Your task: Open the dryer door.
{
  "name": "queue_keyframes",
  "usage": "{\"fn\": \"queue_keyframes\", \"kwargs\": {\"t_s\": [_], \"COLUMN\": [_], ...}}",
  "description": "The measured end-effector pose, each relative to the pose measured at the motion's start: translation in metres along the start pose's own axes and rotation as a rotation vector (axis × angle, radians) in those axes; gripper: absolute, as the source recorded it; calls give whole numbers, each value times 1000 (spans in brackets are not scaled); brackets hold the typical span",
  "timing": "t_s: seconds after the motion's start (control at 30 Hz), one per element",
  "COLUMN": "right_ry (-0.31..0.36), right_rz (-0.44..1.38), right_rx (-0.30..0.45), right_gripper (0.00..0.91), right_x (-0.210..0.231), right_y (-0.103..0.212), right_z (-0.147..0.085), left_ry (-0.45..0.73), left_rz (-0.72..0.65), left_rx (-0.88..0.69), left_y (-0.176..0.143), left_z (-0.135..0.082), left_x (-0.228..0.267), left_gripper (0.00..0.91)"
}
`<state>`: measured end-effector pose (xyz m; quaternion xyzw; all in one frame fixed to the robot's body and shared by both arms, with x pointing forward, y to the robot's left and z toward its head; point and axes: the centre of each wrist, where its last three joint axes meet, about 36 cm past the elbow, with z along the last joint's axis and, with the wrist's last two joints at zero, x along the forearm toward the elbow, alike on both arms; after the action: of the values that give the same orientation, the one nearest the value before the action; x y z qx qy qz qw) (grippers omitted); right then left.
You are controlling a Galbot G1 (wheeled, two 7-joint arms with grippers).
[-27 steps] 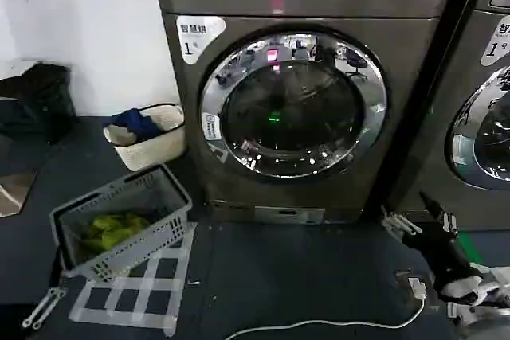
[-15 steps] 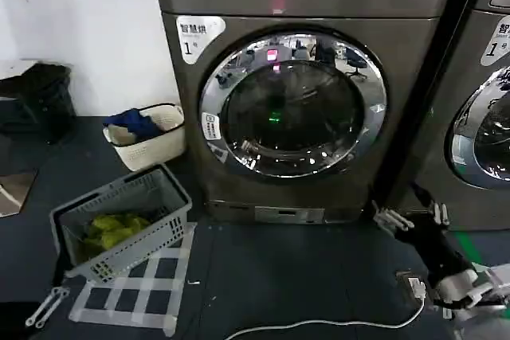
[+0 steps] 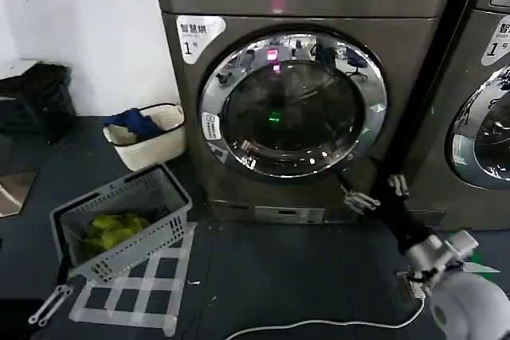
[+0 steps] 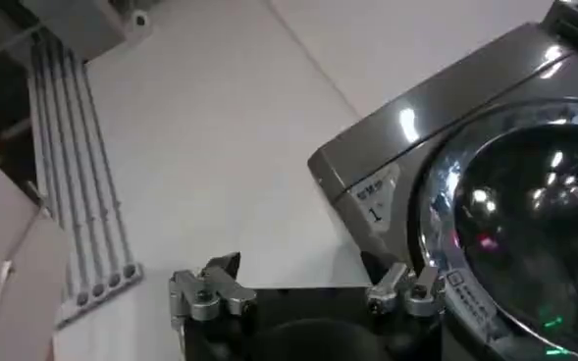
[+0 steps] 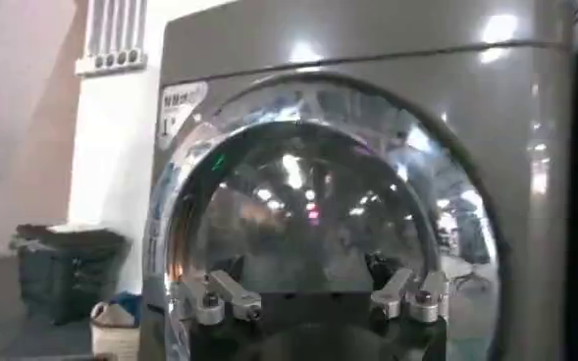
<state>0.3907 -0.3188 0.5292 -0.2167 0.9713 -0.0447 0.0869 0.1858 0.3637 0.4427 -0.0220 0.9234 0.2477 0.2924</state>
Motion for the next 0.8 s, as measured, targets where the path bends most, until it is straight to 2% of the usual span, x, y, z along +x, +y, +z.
{"fn": "queue_keyframes", "kwargs": {"t_s": [0.8], "right_ry": [-43], "right_rz": [-175], "right_rx": [40], "right_gripper": [907], "right_x": [-91], "right_y": [-7], "right_z": [7], "left_ry": [-3], "left_rz": [25], "left_rx": [0], "left_y": [-1], "left_z": [-1], "left_x": [0], "left_gripper": [907]}}
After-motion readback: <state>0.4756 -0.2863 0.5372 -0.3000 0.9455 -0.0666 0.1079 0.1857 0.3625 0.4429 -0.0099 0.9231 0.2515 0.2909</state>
